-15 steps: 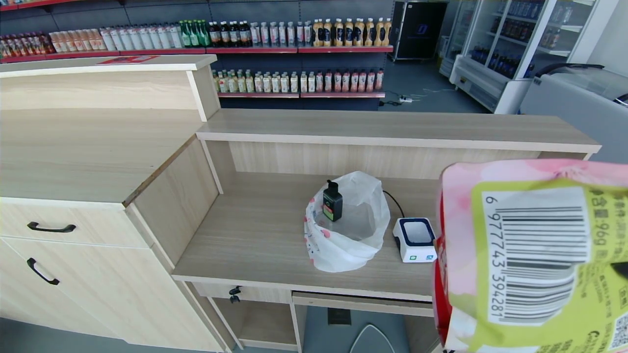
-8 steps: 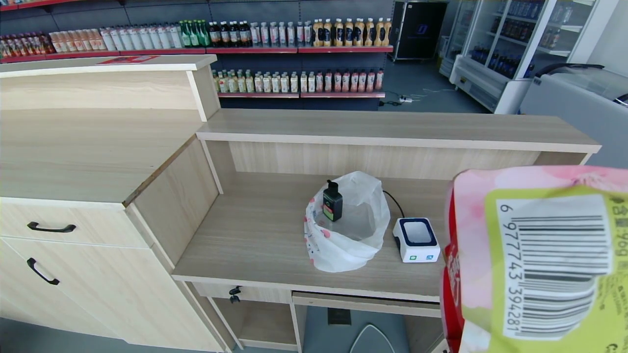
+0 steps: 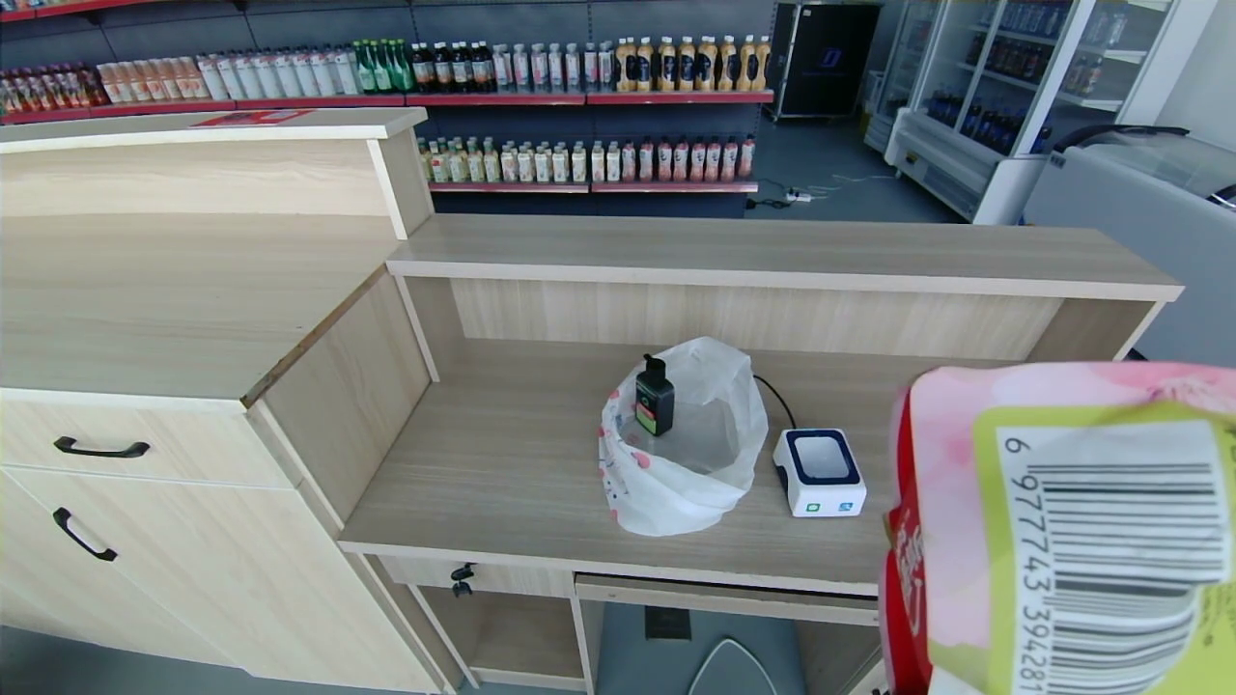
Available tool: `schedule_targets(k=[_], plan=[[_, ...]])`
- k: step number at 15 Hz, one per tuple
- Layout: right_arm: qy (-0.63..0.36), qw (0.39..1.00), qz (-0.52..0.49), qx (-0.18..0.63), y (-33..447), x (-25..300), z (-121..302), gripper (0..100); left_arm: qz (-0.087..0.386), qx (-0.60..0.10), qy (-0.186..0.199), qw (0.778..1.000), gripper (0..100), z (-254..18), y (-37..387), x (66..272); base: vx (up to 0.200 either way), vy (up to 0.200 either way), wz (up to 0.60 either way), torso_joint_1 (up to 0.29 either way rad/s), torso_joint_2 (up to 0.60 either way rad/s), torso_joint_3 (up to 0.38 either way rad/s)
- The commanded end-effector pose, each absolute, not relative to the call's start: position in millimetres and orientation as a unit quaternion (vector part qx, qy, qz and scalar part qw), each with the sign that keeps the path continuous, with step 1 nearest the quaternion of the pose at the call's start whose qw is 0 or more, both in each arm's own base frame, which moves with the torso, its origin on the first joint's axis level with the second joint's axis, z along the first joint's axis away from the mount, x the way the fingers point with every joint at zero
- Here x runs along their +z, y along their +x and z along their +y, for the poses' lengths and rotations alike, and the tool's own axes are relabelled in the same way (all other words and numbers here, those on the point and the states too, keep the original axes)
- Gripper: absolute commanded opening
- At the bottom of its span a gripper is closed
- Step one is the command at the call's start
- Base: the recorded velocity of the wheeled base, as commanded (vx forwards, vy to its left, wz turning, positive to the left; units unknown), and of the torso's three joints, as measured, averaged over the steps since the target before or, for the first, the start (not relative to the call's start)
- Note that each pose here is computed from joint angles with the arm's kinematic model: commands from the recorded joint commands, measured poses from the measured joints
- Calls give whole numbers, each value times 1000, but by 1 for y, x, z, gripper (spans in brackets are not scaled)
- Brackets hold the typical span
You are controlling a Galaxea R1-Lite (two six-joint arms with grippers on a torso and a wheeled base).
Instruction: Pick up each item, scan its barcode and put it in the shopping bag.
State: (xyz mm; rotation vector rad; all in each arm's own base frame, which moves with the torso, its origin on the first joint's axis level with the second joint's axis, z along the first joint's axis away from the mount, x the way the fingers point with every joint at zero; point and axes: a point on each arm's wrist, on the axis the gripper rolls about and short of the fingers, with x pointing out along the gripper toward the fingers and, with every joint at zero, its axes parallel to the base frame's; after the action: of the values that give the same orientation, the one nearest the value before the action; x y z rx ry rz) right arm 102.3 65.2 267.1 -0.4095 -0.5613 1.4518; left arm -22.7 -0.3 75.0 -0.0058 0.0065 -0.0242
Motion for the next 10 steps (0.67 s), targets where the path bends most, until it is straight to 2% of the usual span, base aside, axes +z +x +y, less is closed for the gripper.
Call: schedule_targets(k=[1, 10], plan=[[-183, 694, -249, 650, 100, 264, 64, 0, 3, -12, -3, 1000, 100, 0, -23, 75, 0, 0, 0, 0, 0, 0], [-184, 711, -232, 638, 98, 260, 61, 0, 3, -12, -3, 1000, 100, 0, -23, 75, 0, 0, 0, 0, 0, 0]])
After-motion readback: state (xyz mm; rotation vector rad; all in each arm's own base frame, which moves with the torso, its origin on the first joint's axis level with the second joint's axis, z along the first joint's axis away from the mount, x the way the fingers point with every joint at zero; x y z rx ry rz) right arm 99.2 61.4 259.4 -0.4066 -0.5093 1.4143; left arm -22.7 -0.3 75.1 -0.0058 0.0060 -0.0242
